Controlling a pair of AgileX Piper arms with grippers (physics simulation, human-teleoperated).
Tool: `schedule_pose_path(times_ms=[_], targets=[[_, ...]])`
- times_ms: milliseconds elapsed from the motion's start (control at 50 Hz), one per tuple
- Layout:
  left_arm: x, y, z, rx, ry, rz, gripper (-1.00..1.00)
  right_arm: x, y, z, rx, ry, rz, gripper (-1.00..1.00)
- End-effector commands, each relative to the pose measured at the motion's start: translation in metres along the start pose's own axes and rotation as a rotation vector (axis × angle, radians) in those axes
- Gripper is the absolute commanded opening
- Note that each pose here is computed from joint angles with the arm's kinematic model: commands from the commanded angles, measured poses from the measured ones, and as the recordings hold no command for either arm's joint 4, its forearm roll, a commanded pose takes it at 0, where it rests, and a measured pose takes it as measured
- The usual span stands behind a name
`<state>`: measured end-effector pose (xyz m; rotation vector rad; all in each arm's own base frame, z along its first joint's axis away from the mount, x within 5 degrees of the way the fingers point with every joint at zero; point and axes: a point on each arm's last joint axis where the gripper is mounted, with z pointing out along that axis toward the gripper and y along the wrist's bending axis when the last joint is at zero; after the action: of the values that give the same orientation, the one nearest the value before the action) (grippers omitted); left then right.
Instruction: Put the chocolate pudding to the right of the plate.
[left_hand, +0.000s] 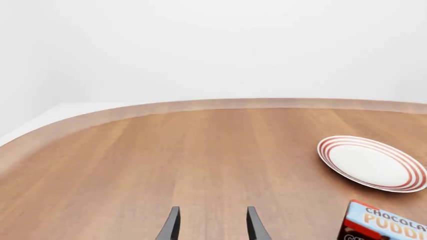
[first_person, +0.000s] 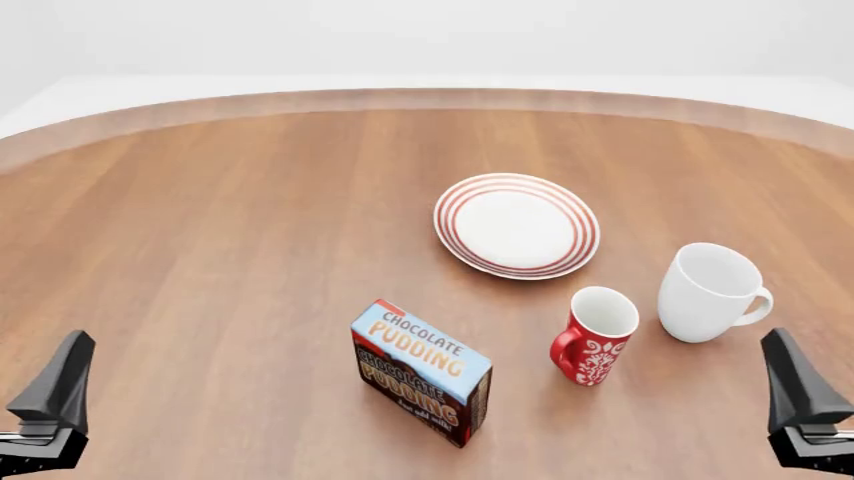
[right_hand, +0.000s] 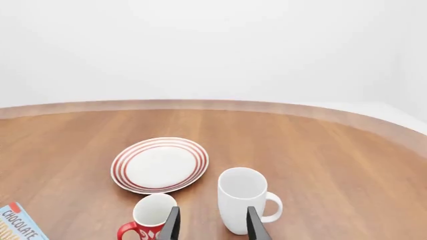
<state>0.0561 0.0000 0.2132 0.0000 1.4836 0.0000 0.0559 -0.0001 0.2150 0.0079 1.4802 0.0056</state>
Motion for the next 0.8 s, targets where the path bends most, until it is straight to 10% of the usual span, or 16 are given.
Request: schedule_pose_path(times_ms=[20,200,440,800], targets=[[0.000,0.000,0.000,0.000,0.000,0.000,1.00,-0.003,0.000,0.000,0.000,-0.005,0.017,1.00],[0.000,0.000,0.000,0.000,0.000,0.000,1.00,-0.036,0.001,-0.006,-0.014,0.007,0.112,1.00],[0.000,0.000,0.000,0.000,0.000,0.000,1.00,-0.195,0.019,0.009,-0.351,0.037,0.020,1.00],[0.000,0.000,0.000,0.000,0.000,0.000,1.00,-0.217,0.073,0.064,-0.634,0.205,-0.166,1.00]])
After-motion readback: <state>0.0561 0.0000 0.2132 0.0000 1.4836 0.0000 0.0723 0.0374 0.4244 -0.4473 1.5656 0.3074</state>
